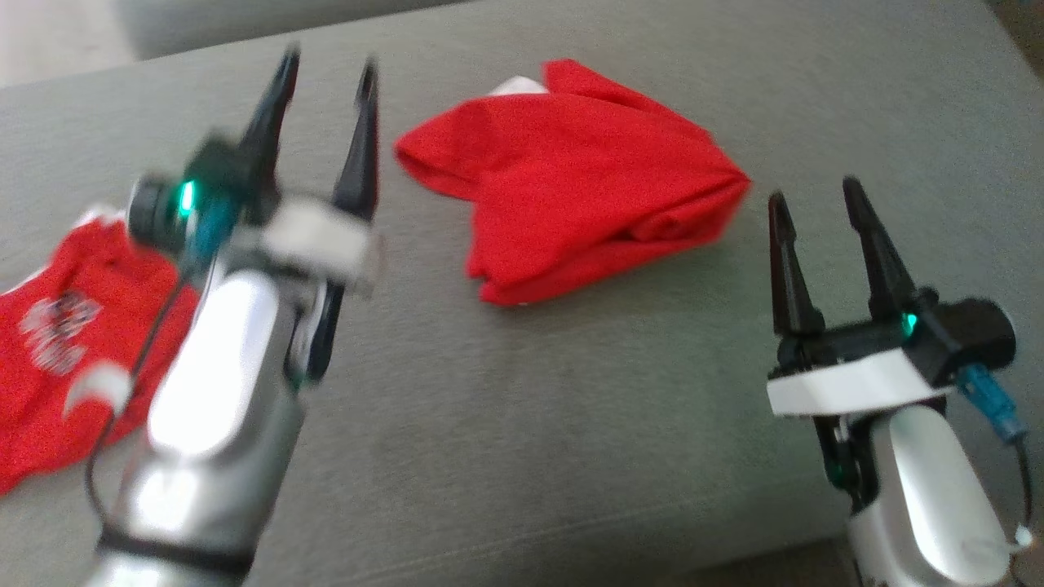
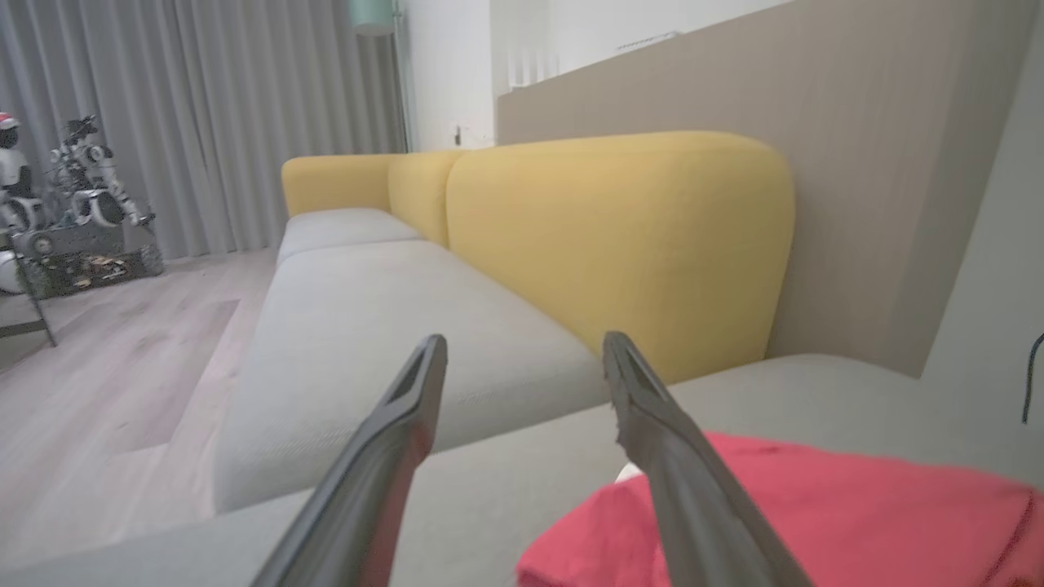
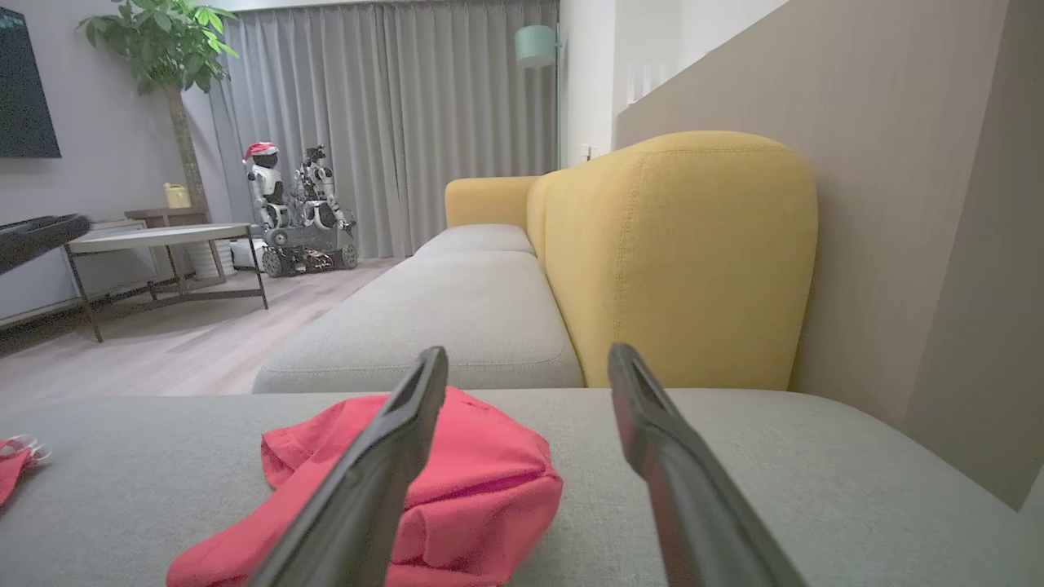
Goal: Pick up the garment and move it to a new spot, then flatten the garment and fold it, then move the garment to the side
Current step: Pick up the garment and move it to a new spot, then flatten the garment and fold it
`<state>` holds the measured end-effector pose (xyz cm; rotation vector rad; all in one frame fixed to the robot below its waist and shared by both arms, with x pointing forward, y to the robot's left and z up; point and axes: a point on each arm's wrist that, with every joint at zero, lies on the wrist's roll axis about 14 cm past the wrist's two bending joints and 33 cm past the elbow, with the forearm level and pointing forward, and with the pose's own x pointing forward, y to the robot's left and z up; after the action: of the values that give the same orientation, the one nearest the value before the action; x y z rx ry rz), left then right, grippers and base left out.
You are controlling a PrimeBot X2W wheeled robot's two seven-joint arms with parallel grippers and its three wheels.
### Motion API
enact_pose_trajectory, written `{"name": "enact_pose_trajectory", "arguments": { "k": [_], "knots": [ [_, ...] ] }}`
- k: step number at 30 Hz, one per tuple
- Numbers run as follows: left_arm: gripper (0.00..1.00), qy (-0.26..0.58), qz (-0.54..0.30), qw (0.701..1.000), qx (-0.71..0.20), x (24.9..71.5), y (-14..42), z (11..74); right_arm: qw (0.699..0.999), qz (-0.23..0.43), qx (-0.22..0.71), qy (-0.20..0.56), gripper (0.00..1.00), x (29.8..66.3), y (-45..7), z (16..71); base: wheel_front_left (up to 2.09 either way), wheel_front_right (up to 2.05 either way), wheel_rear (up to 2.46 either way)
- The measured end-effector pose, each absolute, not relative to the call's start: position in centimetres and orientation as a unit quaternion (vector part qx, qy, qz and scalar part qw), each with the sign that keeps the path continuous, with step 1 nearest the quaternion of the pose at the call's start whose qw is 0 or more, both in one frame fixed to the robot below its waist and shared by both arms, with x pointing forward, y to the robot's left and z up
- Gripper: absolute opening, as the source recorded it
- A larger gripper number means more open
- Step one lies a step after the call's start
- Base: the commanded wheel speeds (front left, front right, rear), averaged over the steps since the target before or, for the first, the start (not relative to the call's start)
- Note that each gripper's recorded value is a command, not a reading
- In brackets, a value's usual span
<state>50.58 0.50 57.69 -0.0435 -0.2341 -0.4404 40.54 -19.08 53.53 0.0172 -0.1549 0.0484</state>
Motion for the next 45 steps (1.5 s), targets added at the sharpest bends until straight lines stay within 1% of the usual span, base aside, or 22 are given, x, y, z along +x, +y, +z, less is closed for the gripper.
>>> {"name": "enact_pose_trajectory", "arguments": {
  "k": [4, 7, 12, 15, 19, 22, 26, 30, 34, 39, 45],
  "knots": [
    [1.0, -0.078, -0.171, 0.982, -0.012, 47.1, 6.0, 54.3, 0.997, 0.047, 0.009, -0.058, 1.0, 40.3, -17.3, 52.1, 0.0, 0.0, 0.0],
    [1.0, -0.057, -0.137, 0.989, -0.015, 44.0, 9.0, 52.5, 0.997, 0.064, 0.011, -0.051, 1.0, 40.1, -16.0, 51.5, 0.0, 0.0, 0.0],
    [1.0, -0.042, -0.103, 0.994, -0.021, 39.7, 11.1, 51.3, 0.995, 0.084, 0.015, -0.052, 1.0, 39.6, -14.6, 51.6, 0.0, 0.0, 0.0],
    [1.0, -0.047, -0.086, 0.995, -0.027, 38.1, 11.3, 51.5, 0.995, 0.089, 0.016, -0.045, 1.0, 39.0, -14.2, 51.2, 0.0, 0.0, 0.0],
    [1.0, -0.07, -0.061, 0.994, -0.049, 37.8, 12.0, 53.1, 0.994, 0.098, 0.012, -0.042, 1.0, 38.9, -13.6, 51.2, 0.0, 0.0, 0.0],
    [1.0, -0.074, -0.063, 0.994, -0.047, 37.9, 12.2, 53.2, 0.993, 0.117, 0.003, -0.033, 1.0, 39.1, -12.4, 50.9, 0.0, 0.0, 0.0],
    [1.0, -0.068, -0.061, 0.995, -0.047, 37.9, 12.6, 52.8, 0.986, 0.165, -0.017, -0.007, 1.0, 39.3, -9.2, 50.0, 0.0, 0.0, 0.0],
    [1.0, -0.054, -0.052, 0.996, -0.05, 37.9, 13.1, 51.8, 0.974, 0.219, -0.053, 0.02, 1.0, 40.8, -5.7, 49.1, 0.0, 0.0, 0.0],
    [1.0, -0.039, -0.041, 0.997, -0.05, 38.0, 13.8, 50.9, 0.956, 0.264, -0.101, 0.078, 1.0, 41.9, -2.9, 46.2, 0.0, 0.0, 0.0],
    [1.0, -0.033, -0.027, 0.998, -0.049, 38.5, 14.9, 50.4, 0.939, 0.28, -0.142, 0.14, 1.0, 43.6, -2.4, 42.6, 0.0, 0.0, 0.0],
    [1.0, -0.017, -0.008, 0.998, -0.059, 38.2, 15.8, 49.5, 0.936, 0.275, -0.154, 0.158, 1.0, 45.4, -2.6, 41.2, 0.0, 0.0, 0.0]
  ]
}}
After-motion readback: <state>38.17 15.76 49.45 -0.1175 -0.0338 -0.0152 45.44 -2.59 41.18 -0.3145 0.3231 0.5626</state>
